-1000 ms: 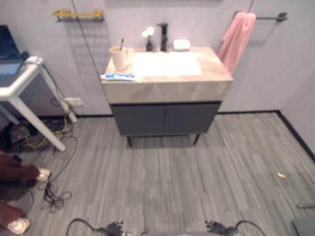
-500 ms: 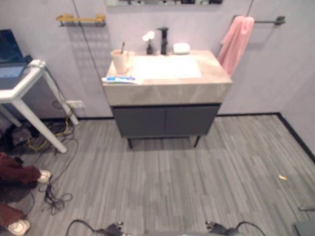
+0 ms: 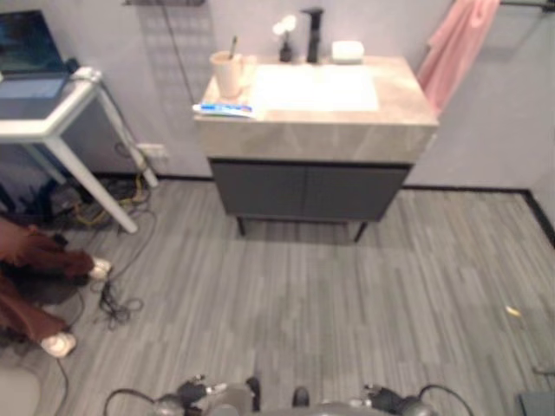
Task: Put brush and paste in cup on sink, flatten towel.
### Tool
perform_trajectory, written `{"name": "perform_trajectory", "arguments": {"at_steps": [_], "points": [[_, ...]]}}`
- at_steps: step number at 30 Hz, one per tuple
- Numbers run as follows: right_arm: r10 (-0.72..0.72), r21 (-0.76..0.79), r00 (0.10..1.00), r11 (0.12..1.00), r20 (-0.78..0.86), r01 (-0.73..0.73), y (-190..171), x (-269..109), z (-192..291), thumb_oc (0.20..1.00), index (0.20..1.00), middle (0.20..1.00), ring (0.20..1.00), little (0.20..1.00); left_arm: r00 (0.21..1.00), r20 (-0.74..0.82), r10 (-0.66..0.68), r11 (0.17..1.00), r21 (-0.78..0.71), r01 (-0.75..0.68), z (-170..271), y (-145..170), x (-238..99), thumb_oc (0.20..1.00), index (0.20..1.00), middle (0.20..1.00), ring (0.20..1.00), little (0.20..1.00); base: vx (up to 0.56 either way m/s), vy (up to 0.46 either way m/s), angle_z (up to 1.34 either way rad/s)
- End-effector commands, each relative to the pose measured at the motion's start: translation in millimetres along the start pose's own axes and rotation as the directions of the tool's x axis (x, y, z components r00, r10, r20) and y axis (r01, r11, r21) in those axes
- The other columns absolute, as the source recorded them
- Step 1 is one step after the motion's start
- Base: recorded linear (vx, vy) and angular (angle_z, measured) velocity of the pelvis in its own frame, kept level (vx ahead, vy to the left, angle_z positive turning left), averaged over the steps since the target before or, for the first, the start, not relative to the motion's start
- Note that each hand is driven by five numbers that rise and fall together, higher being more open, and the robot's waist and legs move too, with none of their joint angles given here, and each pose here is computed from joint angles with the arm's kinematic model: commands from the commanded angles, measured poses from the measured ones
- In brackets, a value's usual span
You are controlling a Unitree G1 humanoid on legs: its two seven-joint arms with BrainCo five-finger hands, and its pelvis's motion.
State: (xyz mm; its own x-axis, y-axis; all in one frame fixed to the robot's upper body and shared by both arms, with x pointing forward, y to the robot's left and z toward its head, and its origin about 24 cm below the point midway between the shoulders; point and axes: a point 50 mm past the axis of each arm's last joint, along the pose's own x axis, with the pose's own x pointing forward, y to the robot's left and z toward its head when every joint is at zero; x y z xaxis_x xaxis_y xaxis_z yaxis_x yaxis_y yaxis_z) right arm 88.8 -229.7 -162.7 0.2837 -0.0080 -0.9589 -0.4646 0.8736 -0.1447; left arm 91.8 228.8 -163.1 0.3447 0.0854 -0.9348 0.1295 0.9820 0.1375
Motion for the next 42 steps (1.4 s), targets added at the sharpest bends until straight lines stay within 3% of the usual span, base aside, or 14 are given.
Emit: {"name": "perform_trajectory", "arguments": {"at_steps": [1, 12, 18, 25, 31, 39, 42], "points": [[-0.009, -0.038, 0.997, 0.999, -0.079, 0.006, -4, -5, -23, 1.000, 1.000, 1.000, 1.000, 1.000, 0.997, -0.079, -0.009, 1.000, -0.002, 0.008, -26, -5, -4, 1.000, 1.000, 1.000, 1.000, 1.000, 0.14, 0.007, 0.08], [0.023, -0.084, 0.998, 0.996, -0.057, -0.028, 3, -2, -16, 1.000, 1.000, 1.000, 1.000, 1.000, 0.986, -0.164, -0.017, 0.999, -0.037, 0.011, -57, -4, -13, 1.000, 1.000, 1.000, 1.000, 1.000, 0.31, 0.104, -0.34], [0.029, -0.071, 0.999, 0.997, -0.024, -0.031, 4, 0, -4, 1.000, 1.000, 1.000, 1.000, 1.000, 0.993, -0.116, 0.032, 0.999, -0.013, -0.033, -39, 11, -9, 1.000, 1.000, 1.000, 1.000, 1.000, 0.42, 0.239, -0.32], [0.011, -0.041, 0.999, 0.999, 0.030, -0.010, -6, 1, 15, 1.000, 1.000, 1.000, 1.000, 1.000, 0.998, -0.048, 0.036, 0.986, 0.164, -0.028, -7, 22, -4, 1.000, 1.000, 1.000, 1.000, 1.000, 0.36, 0.312, -0.17], [0.036, -0.101, 0.998, 0.994, 0.049, -0.031, -3, 2, 21, 1.000, 1.000, 1.000, 1.000, 1.000, 0.997, -0.080, 0.008, 0.973, 0.230, 0.011, -14, 17, -5, 1.000, 1.000, 1.000, 1.000, 1.000, 0.26, 0.250, -0.16], [0.044, -0.130, 0.999, 0.990, -0.012, -0.045, -2, 0, 6, 1.000, 1.000, 1.000, 1.000, 1.000, 0.999, -0.040, -0.035, 0.940, 0.339, 0.046, 1, 9, -1, 1.000, 1.000, 1.000, 1.000, 1.000, 0.20, -0.029, 0.18], [-0.003, -0.047, 1.000, 0.999, -0.028, 0.002, -16, -4, -4, 1.000, 1.000, 1.000, 1.000, 1.000, 1.000, -0.022, -0.022, 0.938, 0.344, 0.028, 7, 13, -1, 1.000, 1.000, 1.000, 1.000, 1.000, 0.32, -0.254, 0.54]]}}
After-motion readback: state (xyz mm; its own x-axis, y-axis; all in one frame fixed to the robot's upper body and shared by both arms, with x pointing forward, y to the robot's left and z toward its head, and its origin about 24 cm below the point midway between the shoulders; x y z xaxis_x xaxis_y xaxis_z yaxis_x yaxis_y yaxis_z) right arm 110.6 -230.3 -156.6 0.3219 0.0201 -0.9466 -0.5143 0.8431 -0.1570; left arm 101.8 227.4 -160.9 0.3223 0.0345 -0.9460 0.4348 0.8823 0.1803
